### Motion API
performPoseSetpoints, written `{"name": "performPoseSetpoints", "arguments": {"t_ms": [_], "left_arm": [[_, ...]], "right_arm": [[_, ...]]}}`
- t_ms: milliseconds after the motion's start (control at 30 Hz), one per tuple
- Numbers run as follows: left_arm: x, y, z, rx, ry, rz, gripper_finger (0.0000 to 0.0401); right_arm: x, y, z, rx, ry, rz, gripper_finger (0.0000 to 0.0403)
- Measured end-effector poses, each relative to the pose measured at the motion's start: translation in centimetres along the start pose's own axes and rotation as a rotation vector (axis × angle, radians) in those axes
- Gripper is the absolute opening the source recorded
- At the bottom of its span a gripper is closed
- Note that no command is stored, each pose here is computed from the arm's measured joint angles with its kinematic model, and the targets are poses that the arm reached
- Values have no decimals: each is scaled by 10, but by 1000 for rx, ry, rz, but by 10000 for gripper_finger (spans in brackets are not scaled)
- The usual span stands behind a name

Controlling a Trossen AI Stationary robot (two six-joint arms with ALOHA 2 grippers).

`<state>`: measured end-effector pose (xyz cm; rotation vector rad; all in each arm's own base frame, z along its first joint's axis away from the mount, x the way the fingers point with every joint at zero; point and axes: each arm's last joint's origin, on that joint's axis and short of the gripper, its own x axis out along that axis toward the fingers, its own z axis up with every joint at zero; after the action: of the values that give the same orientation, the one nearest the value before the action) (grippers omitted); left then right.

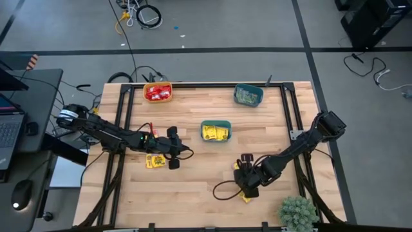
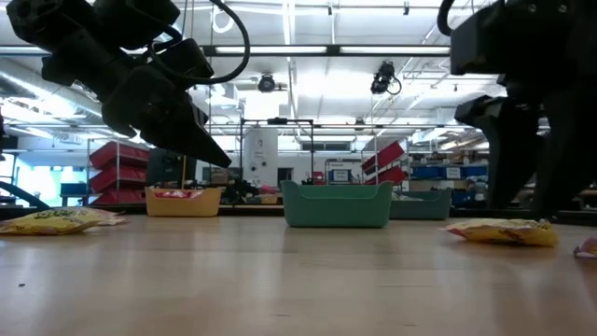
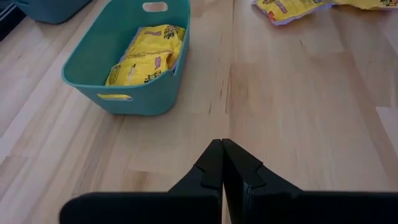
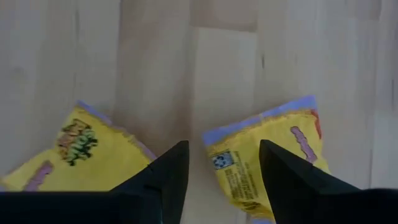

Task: Sort candy
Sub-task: Put the yellow candy into the green bin

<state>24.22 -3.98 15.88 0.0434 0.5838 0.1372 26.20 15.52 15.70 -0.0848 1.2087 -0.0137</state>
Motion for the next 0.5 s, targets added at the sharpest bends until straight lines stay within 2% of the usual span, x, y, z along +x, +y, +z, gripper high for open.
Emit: {"name": "performPoseSetpoints", "arguments": {"t_ms": [333, 500], "left_arm": [[0, 0, 0, 2, 1, 1, 5], [0, 0, 0, 3, 1, 1, 5]], "right_arm": [[11, -4, -12, -46, 2, -9, 161], [14, -6, -16, -56, 15, -19, 118]]}}
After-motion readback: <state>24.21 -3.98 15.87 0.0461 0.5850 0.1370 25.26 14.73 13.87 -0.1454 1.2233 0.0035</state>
